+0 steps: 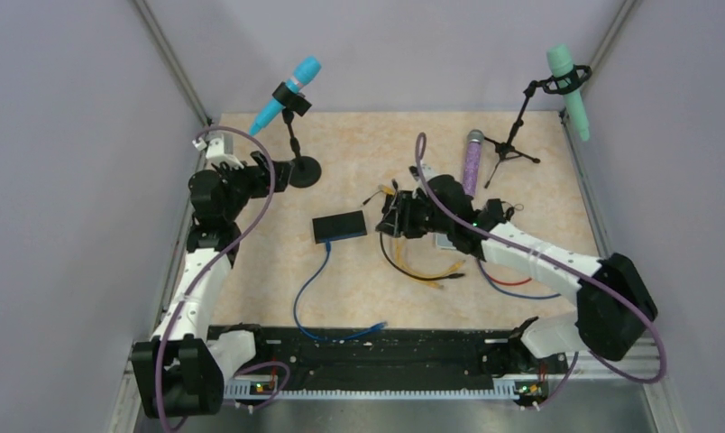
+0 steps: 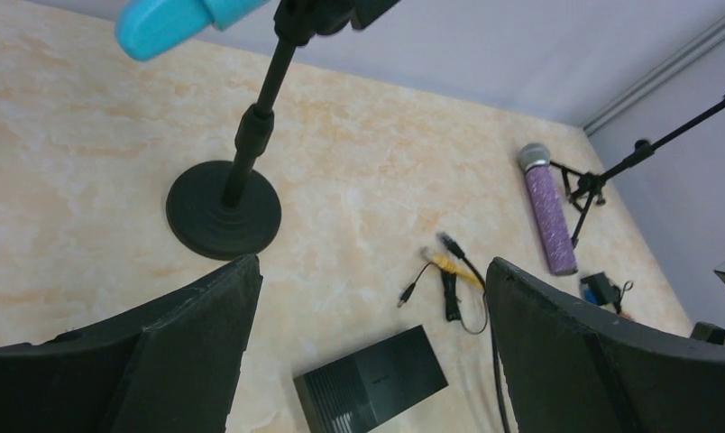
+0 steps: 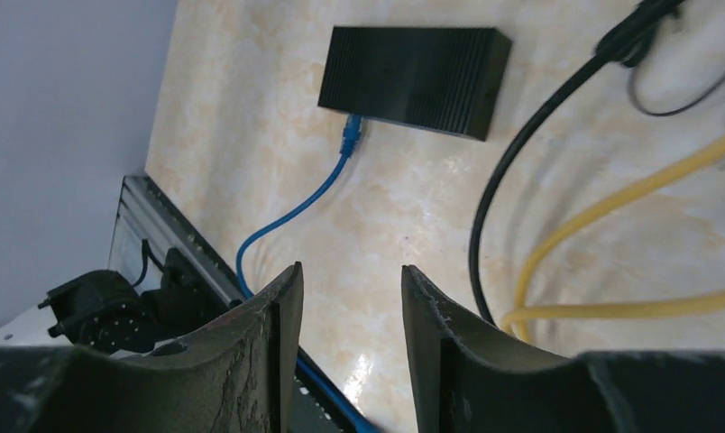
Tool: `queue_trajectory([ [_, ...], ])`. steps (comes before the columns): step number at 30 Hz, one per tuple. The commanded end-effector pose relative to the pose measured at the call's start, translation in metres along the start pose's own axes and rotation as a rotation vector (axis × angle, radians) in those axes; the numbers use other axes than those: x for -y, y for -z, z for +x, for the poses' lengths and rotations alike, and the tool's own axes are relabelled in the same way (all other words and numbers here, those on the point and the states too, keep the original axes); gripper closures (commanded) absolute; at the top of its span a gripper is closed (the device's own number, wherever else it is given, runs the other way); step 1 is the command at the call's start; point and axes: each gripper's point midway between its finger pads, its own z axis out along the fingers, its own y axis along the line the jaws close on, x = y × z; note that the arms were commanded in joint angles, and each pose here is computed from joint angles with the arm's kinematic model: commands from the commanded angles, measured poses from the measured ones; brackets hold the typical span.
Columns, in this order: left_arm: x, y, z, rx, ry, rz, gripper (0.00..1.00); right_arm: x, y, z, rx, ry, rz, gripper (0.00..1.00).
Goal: Pull the plug from the switch port
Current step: Pull the connector from the switch port.
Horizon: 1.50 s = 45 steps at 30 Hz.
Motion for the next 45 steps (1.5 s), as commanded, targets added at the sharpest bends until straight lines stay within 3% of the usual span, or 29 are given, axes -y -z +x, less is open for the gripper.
queue_trajectory([
  [1, -0.003, -0.012, 0.012, -0.069, -0.103, 0.053, 0.01, -0.042, -0.036, 0.023, -0.100, -0.065, -0.204, 0.57],
  [7, -0.015, -0.014, 0.023, -0.110, -0.105, 0.012, 0.01, -0.071, -0.085, 0.062, -0.250, 0.018, -0.200, 0.56],
  [11, -0.022, -0.009, 0.028, -0.103, -0.142, -0.011, 0.01, -0.066, -0.120, 0.076, -0.306, -0.050, -0.154, 0.53],
  [19, -0.049, 0.009, 0.022, -0.079, -0.193, -0.195, 0.01, -0.050, -0.165, 0.089, -0.295, -0.239, -0.090, 0.51],
  [32, -0.036, 0.018, 0.034, -0.102, -0.319, -0.081, 0.01, -0.022, -0.200, 0.098, -0.224, -0.396, -0.012, 0.51],
  [39, -0.042, 0.018, 0.029, -0.076, -0.256, -0.139, 0.01, -0.004, -0.202, 0.098, -0.193, -0.451, -0.029, 0.64],
  [45, -0.048, 0.018, 0.024, -0.053, -0.240, -0.181, 0.01, 0.000, -0.190, 0.092, -0.188, -0.372, -0.056, 0.88],
])
